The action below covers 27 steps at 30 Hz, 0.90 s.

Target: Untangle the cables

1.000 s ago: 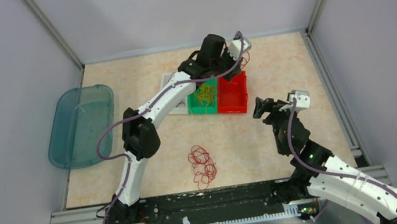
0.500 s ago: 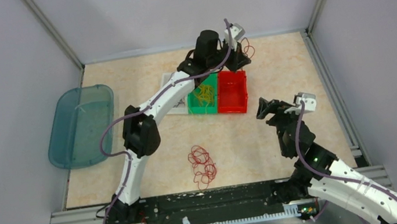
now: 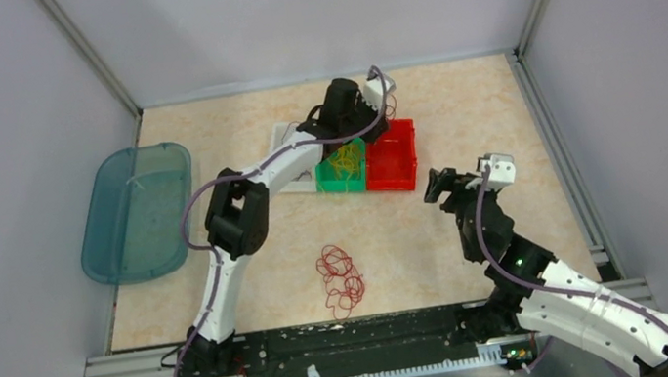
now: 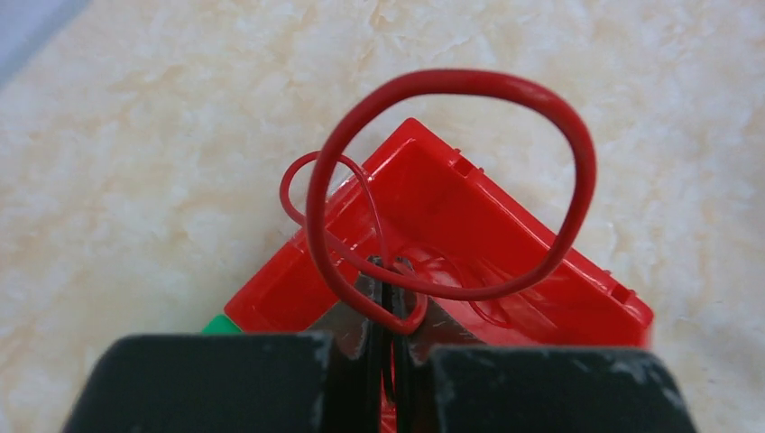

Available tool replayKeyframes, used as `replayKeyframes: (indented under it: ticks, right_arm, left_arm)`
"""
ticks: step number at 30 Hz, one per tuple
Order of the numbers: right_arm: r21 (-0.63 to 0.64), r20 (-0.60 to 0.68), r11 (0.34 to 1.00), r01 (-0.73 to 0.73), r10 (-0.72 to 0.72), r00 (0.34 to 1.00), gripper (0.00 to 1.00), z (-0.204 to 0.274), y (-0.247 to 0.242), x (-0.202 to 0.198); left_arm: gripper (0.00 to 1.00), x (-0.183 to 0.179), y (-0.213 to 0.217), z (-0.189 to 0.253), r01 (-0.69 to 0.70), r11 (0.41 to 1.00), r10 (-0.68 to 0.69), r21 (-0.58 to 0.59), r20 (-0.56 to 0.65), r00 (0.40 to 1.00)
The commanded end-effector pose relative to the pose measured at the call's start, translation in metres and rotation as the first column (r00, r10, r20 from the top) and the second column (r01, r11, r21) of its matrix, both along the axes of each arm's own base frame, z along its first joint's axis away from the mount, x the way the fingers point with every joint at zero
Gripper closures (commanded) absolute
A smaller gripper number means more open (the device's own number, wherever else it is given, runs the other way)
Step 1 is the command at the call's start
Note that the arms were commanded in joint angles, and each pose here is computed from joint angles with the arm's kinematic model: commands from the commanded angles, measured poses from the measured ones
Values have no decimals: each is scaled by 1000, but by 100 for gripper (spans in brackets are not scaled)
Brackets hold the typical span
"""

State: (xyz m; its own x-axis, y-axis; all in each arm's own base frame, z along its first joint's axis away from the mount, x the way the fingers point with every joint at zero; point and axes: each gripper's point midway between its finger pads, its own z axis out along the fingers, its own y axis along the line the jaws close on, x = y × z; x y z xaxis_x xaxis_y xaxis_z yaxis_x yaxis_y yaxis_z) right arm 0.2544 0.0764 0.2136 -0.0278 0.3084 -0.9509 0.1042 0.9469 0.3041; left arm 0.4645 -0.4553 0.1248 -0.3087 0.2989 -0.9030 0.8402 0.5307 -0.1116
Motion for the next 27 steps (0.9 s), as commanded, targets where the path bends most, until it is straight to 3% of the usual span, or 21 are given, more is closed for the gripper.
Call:
replayKeyframes:
  ticks: [1, 8, 12, 15, 17, 21, 25, 27]
  right_arm:
    - [56, 52, 998, -5, 2, 999, 22, 23, 4, 5]
    - [43, 38, 999, 3, -5, 999, 22, 28, 5, 7]
    - [33, 46, 999, 27, -29, 999, 22, 34, -3, 5]
    - [33, 49, 999, 39, -41, 998, 22, 37, -8, 2]
    - [31, 46, 999, 41, -43, 998, 22, 38, -9, 2]
    - [30, 23, 999, 29, -30, 999, 22, 34, -6, 6]
    - [49, -14, 999, -10, 11, 1000, 22, 28, 4, 19]
    - [56, -31, 998, -23, 25, 999, 22, 24, 7, 29]
  left_arm:
    - [92, 4, -4, 3, 35, 974, -99, 224, 281, 955]
    - [63, -12, 0, 4, 83, 955, -174, 286, 311, 934]
    - [55, -27, 3, 6, 131, 943, -233, 306, 325, 917]
    - [42, -30, 7, 13, 125, 945, -223, 303, 314, 923]
    - [38, -32, 8, 24, 118, 952, -208, 283, 311, 927]
    - [19, -47, 9, 58, 154, 962, -221, 227, 310, 925]
    - [2, -79, 14, 101, 288, 939, -333, 188, 282, 900]
    - [0, -99, 24, 116, 377, 909, -413, 179, 261, 872]
